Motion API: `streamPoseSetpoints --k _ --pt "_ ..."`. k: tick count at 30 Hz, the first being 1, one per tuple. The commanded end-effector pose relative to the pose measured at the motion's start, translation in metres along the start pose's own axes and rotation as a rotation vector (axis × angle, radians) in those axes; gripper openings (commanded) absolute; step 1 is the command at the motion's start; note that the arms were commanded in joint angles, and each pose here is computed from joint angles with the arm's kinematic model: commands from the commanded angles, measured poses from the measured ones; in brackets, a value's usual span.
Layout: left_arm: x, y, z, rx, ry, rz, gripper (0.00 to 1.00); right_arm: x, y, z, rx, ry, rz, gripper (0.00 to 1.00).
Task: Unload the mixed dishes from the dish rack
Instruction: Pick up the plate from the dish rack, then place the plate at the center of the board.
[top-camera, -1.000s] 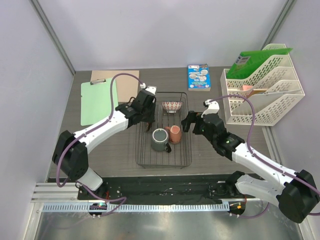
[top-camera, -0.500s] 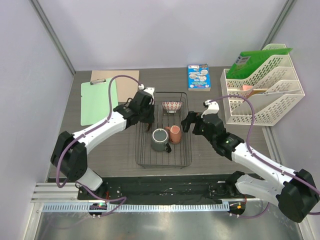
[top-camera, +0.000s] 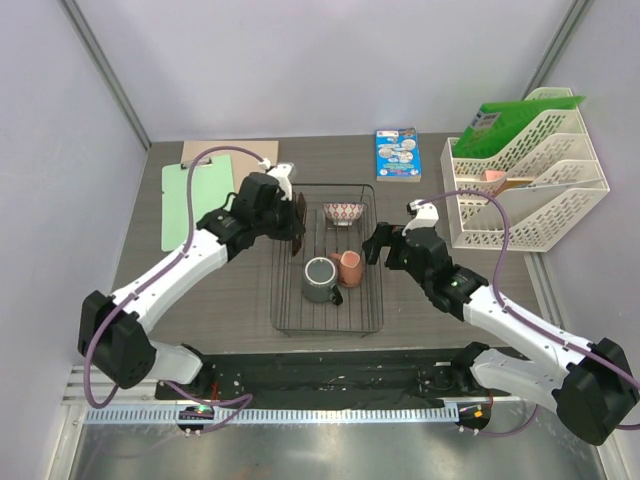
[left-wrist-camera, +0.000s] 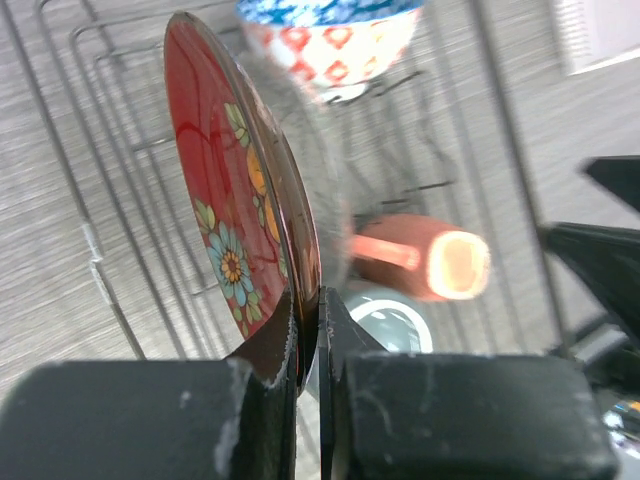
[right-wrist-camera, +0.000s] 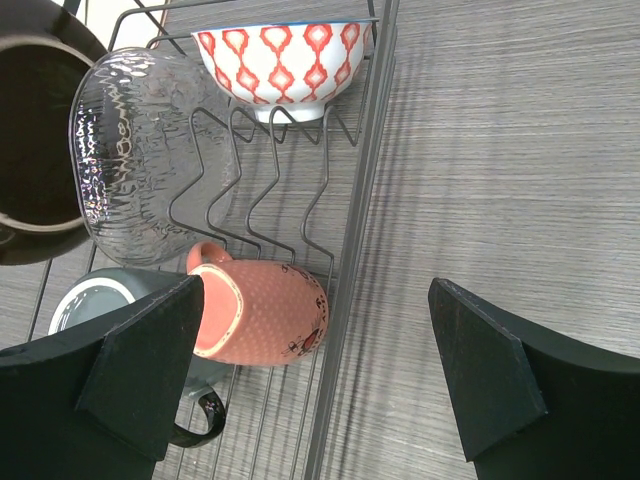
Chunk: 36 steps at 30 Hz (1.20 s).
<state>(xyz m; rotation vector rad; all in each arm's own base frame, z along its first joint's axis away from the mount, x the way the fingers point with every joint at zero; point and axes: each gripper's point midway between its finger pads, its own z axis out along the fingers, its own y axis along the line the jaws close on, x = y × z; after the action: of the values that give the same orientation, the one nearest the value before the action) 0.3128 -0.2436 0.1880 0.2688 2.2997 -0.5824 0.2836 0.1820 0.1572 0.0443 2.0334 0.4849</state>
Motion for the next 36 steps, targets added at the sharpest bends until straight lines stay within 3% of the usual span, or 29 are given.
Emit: streamPoseSetpoints --k 1,7,9,12,16,20,27,33,36 --pt "-0.043 -0.041 -0.036 0.224 -0.144 -0.004 0.0 -0.014 0.008 -0.004 -0.027 -0.044 0.015 1.0" --pt "-0.069 -0.063 -0.094 0.312 -0.257 0.044 0.0 -0.028 0.011 -0.013 -0.027 -0.071 0.011 1.0" --pt "-0.063 -0.058 -0.112 0.281 -0.227 0.074 0.0 -0.039 0.016 -0.017 -0.034 -0.079 0.015 0.99" --pt "-0.072 -0.037 -0.134 0.144 -0.254 0.135 0.0 -0.058 0.026 -0.022 -0.043 -0.085 0.021 1.0" --pt "-0.055 0.008 -0.159 -0.095 -0.214 0.186 0.0 -0.083 0.044 -0.025 -0.06 -0.09 0.051 1.0" --pt "-0.044 0.05 -0.179 -0.33 -0.249 0.267 0.0 -0.106 0.069 -0.021 -0.105 -0.073 0.096 1.0" --pt "-0.027 0.067 -0.187 -0.468 -0.254 0.414 0.01 -0.106 0.098 0.0 -0.15 0.05 0.109 1.0" --pt "-0.029 0.048 -0.171 -0.554 -0.218 0.671 0.0 -0.103 0.11 0.007 -0.187 0.097 0.086 1.0" --pt "-0.04 0.049 -0.166 -0.648 -0.233 0.677 0.0 -0.098 0.108 0.01 -0.177 0.11 0.087 1.0"
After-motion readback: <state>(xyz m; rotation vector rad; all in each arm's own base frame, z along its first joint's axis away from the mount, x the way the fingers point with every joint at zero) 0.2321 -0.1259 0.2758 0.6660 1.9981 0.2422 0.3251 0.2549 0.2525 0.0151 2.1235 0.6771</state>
